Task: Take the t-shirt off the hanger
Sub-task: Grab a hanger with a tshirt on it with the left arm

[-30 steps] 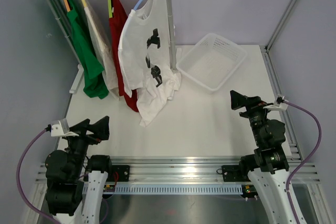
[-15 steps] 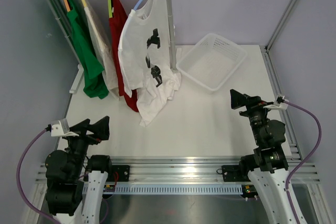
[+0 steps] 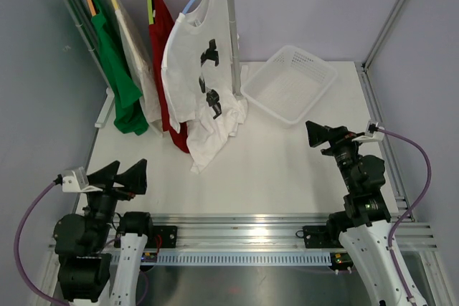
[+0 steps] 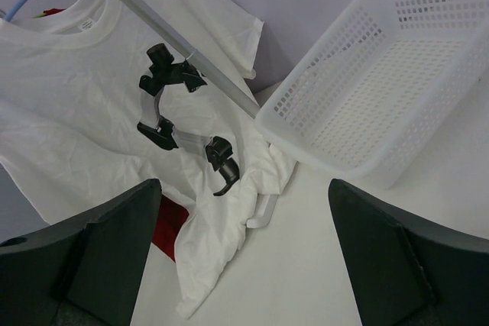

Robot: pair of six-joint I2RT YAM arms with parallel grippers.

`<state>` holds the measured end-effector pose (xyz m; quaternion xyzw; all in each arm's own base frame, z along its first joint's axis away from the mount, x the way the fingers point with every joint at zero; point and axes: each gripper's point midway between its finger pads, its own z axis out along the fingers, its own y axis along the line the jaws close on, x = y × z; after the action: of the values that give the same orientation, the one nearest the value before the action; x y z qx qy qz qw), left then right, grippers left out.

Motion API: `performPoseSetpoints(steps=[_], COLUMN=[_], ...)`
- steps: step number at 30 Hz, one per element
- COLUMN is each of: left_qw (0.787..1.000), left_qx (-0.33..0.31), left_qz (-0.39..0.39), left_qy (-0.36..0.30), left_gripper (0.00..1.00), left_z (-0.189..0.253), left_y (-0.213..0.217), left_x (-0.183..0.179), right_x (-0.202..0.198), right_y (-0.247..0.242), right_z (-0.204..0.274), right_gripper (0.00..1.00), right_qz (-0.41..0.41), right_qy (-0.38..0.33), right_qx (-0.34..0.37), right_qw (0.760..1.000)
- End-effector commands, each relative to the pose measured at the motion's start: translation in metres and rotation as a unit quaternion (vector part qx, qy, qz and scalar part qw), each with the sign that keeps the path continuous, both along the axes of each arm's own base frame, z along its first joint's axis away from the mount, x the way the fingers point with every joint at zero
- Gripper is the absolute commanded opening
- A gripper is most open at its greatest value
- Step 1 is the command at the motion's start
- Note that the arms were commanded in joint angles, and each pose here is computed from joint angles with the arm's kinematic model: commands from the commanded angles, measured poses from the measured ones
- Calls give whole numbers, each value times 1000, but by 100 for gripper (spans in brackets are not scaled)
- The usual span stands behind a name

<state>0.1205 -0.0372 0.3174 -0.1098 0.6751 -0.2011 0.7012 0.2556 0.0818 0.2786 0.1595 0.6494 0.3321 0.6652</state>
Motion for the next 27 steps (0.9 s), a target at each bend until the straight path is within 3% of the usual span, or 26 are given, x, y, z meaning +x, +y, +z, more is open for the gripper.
performPoseSetpoints(steps=[1, 9, 14, 16, 19, 23, 27], left_qw=[997, 995, 990, 995, 992, 984, 987], left_qx=[0, -35, -44, -36, -44, -35, -20], left_qz=[-22, -64, -68, -67, -103, -152, -139], left_qy=[-69, -67, -115, -71, -56, -91, -78], left_gripper=[99, 96, 96, 96, 96, 97, 97], left_z=[54, 125, 191, 191, 212, 253, 261], left_y=[-8, -24, -25, -26, -39, -55, -56], left_x=[-8, 24, 43, 77, 105, 127, 167], right_x=[0, 2, -1, -3, -6, -4, -2], right_y=[9, 12, 14, 16, 20, 15, 14], right_z=[12, 11, 10, 11, 13, 10, 6], right_gripper=[99, 100, 100, 99, 100, 99, 99], right_qz=[24, 31, 39, 49, 60, 44, 41], right_qy=[-32, -31, -36, -44, -50, -44, -39], right_qx=[-11, -22, -35, -42, -45, -47, -50], right_qw=[999, 999, 998, 997, 996, 997, 997])
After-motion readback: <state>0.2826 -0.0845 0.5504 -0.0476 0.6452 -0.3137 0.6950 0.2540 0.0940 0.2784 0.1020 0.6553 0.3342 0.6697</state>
